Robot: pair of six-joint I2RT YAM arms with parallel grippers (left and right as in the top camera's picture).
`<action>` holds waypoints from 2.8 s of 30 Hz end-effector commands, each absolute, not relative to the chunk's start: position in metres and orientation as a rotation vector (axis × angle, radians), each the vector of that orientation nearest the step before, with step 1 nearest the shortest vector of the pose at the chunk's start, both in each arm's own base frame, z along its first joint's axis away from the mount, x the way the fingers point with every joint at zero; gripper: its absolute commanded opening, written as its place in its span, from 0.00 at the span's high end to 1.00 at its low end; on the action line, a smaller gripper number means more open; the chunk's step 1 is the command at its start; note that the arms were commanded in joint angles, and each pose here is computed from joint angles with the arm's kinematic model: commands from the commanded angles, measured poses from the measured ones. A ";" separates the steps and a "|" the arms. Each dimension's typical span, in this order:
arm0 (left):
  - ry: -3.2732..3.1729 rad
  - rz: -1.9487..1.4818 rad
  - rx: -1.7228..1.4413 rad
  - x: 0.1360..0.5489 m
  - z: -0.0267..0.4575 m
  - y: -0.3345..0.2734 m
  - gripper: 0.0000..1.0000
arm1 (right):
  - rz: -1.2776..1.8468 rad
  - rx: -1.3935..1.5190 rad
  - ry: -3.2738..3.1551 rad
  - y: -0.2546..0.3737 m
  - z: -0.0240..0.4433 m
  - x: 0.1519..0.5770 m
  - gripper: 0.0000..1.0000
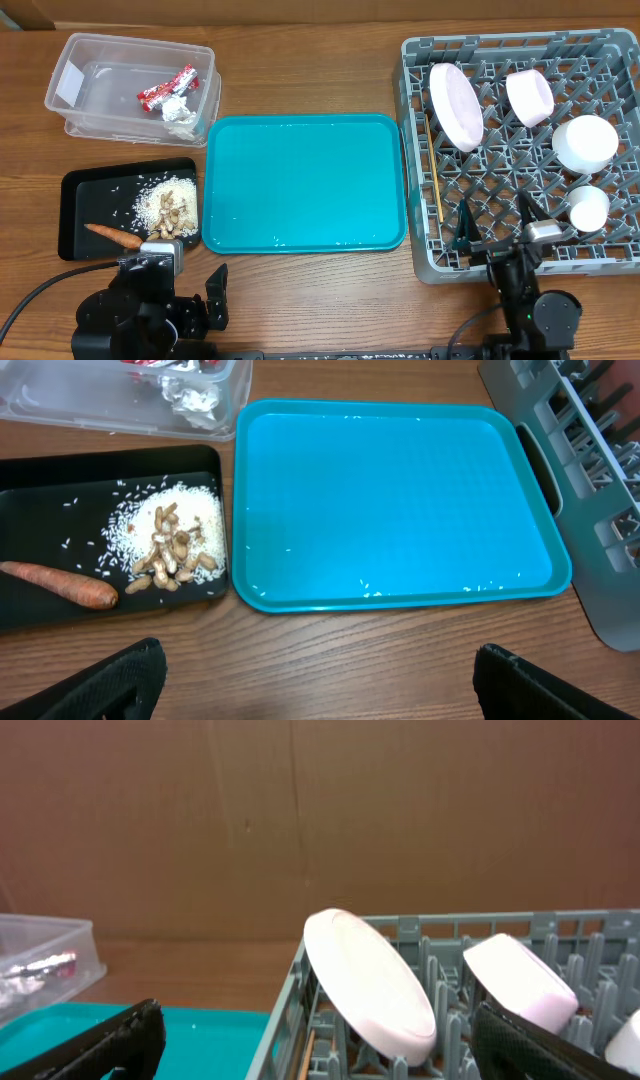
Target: Sort waste into correct bins and load items into the dishwasher
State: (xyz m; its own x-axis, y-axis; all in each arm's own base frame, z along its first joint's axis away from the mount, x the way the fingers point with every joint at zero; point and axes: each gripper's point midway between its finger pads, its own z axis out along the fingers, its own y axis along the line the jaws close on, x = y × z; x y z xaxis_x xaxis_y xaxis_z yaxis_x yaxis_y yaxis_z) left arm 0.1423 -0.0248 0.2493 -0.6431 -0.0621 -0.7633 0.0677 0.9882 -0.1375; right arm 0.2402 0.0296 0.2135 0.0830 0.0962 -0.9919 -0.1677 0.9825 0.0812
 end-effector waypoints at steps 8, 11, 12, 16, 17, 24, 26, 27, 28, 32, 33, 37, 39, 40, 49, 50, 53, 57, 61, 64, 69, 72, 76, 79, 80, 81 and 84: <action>2.257 -0.188 -0.017 0.142 0.249 -0.023 0.00 | 0.167 -0.052 1.589 0.027 0.171 0.245 0.00; 2.257 -0.188 -0.017 0.142 0.249 -0.023 0.00 | 0.167 -0.051 1.589 0.027 0.171 0.245 0.00; 2.257 -0.188 -0.017 0.142 0.249 -0.023 0.00 | 0.167 -0.051 1.589 0.027 0.171 0.245 0.00; 2.257 -0.188 -0.017 0.142 0.249 -0.023 0.00 | 0.167 -0.051 1.589 0.027 0.171 0.245 0.00; 2.257 -0.188 -0.017 0.142 0.249 -0.023 0.00 | 0.167 -0.051 1.589 0.027 0.171 0.245 0.00; 2.257 -0.188 -0.017 0.142 0.249 -0.023 0.00 | 0.167 -0.051 1.589 0.027 0.171 0.245 0.00; 2.257 -0.188 -0.017 0.142 0.249 -0.023 0.00 | 0.167 -0.051 1.589 0.027 0.171 0.245 0.00; 2.257 -0.188 -0.017 0.142 0.249 -0.023 0.00 | 0.167 -0.051 1.589 0.027 0.171 0.245 0.00; 2.257 -0.188 -0.017 0.142 0.249 -0.023 0.00 | 0.167 -0.051 1.589 0.027 0.171 0.245 0.00; 2.257 -0.188 -0.017 0.142 0.249 -0.023 0.00 | 0.167 -0.051 1.589 0.027 0.171 0.245 0.00; 2.257 -0.188 -0.017 0.142 0.249 -0.023 0.00 | 0.167 -0.051 1.589 0.027 0.171 0.245 0.00; 2.257 -0.188 -0.017 0.142 0.249 -0.023 0.00 | 0.167 -0.051 1.589 0.027 0.171 0.245 0.00; 2.257 -0.188 -0.017 0.142 0.249 -0.023 0.00 | 0.167 -0.051 1.589 0.027 0.171 0.245 0.00; 2.257 -0.188 -0.017 0.142 0.249 -0.023 0.00 | 0.167 -0.051 1.589 0.027 0.171 0.245 0.00; 2.227 -0.173 -0.018 0.144 0.250 -0.021 0.00 | 0.167 -0.051 1.589 0.027 0.171 0.245 0.00; 2.200 -0.168 -0.006 0.147 0.252 -0.021 0.00 | 0.167 -0.051 1.589 0.027 0.171 0.245 0.00; 2.070 -0.143 0.052 0.165 0.251 -0.022 0.00 | 0.167 -0.051 1.589 0.027 0.171 0.245 0.00; 1.989 -0.128 0.075 0.181 0.223 -0.023 0.00 | 0.167 -0.051 1.589 0.027 0.171 0.245 0.00; 1.861 -0.124 0.070 0.205 0.195 -0.024 0.00 | 0.167 -0.051 1.589 0.027 0.171 0.245 0.00; 1.745 -0.135 0.059 0.220 0.190 -0.025 0.00 | 0.167 -0.051 1.589 0.027 0.171 0.245 0.00; 1.585 -0.123 0.057 0.239 0.194 -0.024 0.00 | 0.167 -0.051 1.589 0.027 0.171 0.245 0.00; 1.515 -0.097 0.051 0.245 0.190 -0.021 0.00 | 0.167 -0.051 1.589 0.027 0.171 0.245 0.00; 1.605 -0.085 0.041 0.246 0.166 -0.019 0.00 | 0.167 -0.051 1.589 0.027 0.171 0.245 0.00; 1.644 -0.087 0.044 0.245 0.157 -0.019 0.00 | 0.167 -0.051 1.589 0.027 0.171 0.245 0.00; 1.648 -0.087 0.043 0.245 0.156 -0.019 0.00 | 0.167 -0.051 1.589 0.027 0.171 0.245 0.00; 1.647 -0.087 0.043 0.245 0.156 -0.019 0.00 | 0.167 -0.051 1.589 0.027 0.171 0.245 0.00; 1.648 -0.087 0.043 0.245 0.156 -0.019 0.00 | 0.167 -0.051 1.589 0.027 0.171 0.245 0.00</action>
State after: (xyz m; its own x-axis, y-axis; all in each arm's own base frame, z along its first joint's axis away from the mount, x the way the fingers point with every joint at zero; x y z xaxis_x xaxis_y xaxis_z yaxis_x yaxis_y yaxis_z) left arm 0.2455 -0.0215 0.1561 -0.0854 -0.0427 -0.9954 0.0926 0.9944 -0.0506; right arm 0.2448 0.0271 0.1728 -0.0334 0.0747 -0.9966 -0.1406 0.9869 0.0786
